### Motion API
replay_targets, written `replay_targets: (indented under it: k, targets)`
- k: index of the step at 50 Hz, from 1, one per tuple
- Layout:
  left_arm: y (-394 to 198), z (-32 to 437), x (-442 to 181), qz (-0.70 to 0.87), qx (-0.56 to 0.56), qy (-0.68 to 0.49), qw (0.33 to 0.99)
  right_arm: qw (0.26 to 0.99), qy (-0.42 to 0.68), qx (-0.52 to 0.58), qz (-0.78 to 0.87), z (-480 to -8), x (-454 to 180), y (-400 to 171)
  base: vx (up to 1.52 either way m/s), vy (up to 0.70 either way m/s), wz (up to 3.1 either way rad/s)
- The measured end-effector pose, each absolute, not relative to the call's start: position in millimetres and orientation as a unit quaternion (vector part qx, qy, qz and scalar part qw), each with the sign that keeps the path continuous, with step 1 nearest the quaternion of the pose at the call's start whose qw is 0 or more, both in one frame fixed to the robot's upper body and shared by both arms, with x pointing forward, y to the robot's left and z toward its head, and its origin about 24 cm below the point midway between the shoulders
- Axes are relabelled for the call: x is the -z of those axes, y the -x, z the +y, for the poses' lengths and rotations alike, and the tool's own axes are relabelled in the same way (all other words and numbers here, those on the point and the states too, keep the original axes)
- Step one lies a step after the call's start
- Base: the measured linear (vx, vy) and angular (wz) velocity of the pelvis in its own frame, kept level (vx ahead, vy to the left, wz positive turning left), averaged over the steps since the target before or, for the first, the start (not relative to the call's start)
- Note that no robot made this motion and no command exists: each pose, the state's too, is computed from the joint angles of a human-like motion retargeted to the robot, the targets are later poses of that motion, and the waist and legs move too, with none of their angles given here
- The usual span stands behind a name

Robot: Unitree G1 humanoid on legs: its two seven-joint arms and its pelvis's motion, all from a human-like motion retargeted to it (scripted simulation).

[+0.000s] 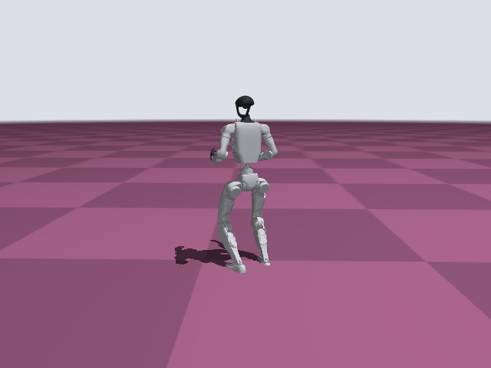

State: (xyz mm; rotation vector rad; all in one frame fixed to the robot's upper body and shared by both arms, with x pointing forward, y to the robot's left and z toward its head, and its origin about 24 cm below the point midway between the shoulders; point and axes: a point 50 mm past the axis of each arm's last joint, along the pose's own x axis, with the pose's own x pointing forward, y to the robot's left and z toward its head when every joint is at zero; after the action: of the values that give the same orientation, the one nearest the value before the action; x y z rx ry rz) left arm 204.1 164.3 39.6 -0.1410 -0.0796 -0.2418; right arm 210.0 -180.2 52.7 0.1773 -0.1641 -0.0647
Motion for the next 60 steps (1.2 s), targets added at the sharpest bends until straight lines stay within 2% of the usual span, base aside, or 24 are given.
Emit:
replay_targets:
  k: [16,45,53,60]
  targets:
    - [-197.5,157.2,-36.2,-0.026,0.138,0.137,0.981,0.992,-0.083,0.044,-0.084,-181.4,-54.3,-204.4,0.0,-0.02,0.1]
    - [-224.6,135.3,-93.0,-0.163,0.165,0.2,0.952,0.989,-0.023,0.029,-0.14,-199.7,-85.2,-203.7,-0.01,0.03,-0.06]
    - [-228.5,147.6,-67.6,-0.104,0.113,0.185,0.971,0.99,-0.034,0.057,-0.12,-200.4,-74.9,-202.4,-0.01,0.19,0.09]
    - [-223.8,152.2,-40.4,-0.04,0.101,0.136,0.985,0.991,0.015,0.063,-0.115,-195.5,-70.4,-206.8,-0.05,0.29,0.14]
